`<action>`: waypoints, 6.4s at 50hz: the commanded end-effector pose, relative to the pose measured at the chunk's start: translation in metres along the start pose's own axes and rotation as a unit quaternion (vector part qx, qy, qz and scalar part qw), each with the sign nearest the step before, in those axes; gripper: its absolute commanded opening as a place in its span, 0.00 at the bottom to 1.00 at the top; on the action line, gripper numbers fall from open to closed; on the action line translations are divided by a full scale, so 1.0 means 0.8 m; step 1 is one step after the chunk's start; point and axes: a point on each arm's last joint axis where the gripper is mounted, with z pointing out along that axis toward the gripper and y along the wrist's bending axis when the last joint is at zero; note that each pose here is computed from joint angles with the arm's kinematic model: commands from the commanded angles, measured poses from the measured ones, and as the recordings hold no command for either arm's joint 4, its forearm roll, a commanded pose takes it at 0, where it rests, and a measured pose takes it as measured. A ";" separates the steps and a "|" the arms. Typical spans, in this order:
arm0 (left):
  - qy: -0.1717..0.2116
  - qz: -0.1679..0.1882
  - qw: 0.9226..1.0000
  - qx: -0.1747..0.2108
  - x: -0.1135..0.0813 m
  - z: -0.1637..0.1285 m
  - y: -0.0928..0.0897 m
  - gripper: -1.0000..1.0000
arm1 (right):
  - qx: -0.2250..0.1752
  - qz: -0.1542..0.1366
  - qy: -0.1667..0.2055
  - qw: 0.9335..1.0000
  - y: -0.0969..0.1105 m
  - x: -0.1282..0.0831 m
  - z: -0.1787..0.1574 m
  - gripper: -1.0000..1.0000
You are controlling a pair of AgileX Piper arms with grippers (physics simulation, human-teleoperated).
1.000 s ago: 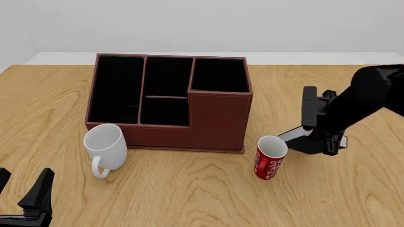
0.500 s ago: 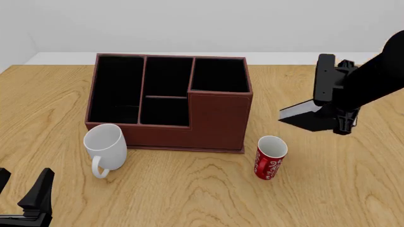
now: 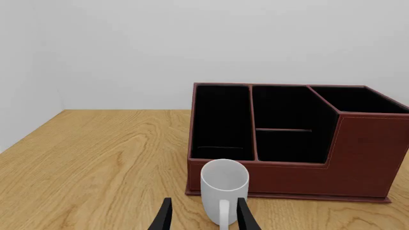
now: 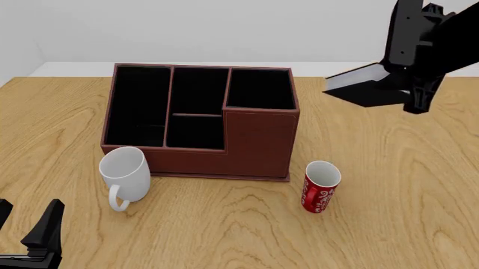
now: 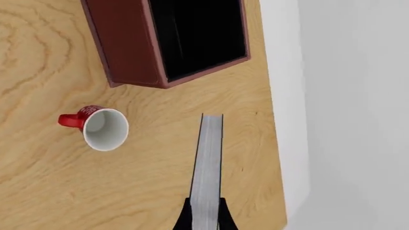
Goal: Pick up the book and place it in the right compartment of the caddy.
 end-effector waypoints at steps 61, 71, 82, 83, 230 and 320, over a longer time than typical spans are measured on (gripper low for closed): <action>0.000 0.000 1.000 0.000 0.000 0.000 0.000 1.00 | 0.036 -0.072 -0.108 0.991 -0.032 -0.109 -0.026 0.00; 0.000 0.000 1.000 0.000 0.000 0.000 0.000 1.00 | 0.027 -0.076 -0.111 0.991 -0.032 -0.119 -0.013 0.00; 0.000 0.000 1.000 0.000 0.000 0.000 0.000 1.00 | 0.019 -0.079 -0.113 0.990 -0.030 -0.129 0.001 0.00; 0.000 0.000 1.000 0.000 0.000 0.000 0.000 1.00 | 0.018 -0.080 -0.114 0.990 -0.030 -0.130 0.002 0.00; 0.000 0.000 1.000 0.000 0.000 0.000 0.000 1.00 | -0.082 -0.103 -0.070 0.989 -0.024 -0.179 0.155 0.00; 0.000 0.000 1.000 0.000 0.000 0.000 0.000 1.00 | 0.042 -0.151 -0.195 0.968 0.087 -0.139 0.040 1.00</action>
